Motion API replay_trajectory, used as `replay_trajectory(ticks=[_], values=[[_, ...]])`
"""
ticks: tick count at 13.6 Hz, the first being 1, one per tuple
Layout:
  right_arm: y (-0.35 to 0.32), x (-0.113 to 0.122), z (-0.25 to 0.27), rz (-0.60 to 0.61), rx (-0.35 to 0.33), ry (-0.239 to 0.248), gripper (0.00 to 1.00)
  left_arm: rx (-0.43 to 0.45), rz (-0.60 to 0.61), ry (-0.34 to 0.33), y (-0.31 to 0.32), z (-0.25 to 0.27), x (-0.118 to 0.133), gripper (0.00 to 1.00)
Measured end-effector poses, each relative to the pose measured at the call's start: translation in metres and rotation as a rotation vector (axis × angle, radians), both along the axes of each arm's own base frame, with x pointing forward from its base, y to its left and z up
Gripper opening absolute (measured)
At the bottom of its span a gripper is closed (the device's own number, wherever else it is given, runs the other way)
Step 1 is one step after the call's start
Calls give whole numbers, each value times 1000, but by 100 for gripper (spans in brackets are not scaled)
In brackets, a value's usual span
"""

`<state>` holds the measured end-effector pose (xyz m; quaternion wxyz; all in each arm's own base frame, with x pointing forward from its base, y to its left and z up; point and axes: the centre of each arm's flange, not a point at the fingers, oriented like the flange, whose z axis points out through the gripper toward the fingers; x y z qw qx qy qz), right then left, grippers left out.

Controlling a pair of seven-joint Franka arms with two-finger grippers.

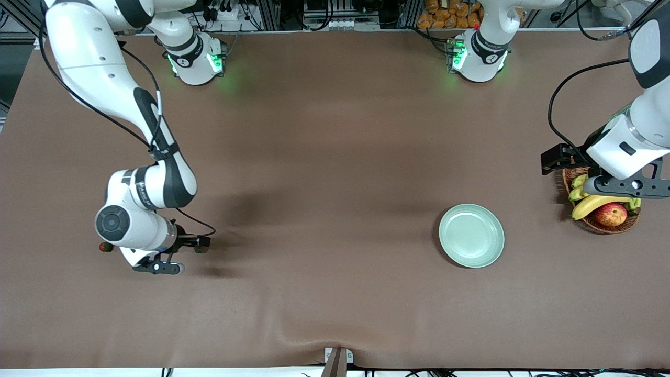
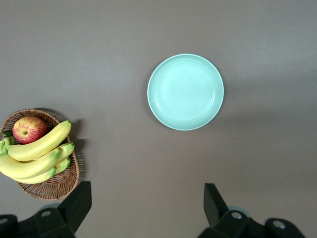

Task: Collect all strawberries into plate
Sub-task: 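Lower the right gripper and grasp the nearest red strawberry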

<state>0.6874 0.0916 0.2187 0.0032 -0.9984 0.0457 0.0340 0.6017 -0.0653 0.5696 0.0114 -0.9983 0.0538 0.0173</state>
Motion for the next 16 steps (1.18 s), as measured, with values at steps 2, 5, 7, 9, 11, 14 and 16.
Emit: replay_trajectory(ticks=[2,5,7,9,11,14,16], values=[[0,-1,-11,-18,-3,12,100,0,1,0,0,0,0,100],[1,-1,-19,-29,-6,19,100,0,1,0,0,0,0,100],[1,-2,-23,-36,-7,25,100,0,0,0,0,0,0,100],[1,-1,-27,-53,-8,21,100,0,0,0,0,0,0,100],[2,0,-29,-72,-9,16,100,0,0,0,0,0,0,100],[3,0,-32,-80,-9,9,100,0,0,0,0,0,0,100],[3,0,-35,-81,-9,8,100,0,0,0,0,0,0,100]])
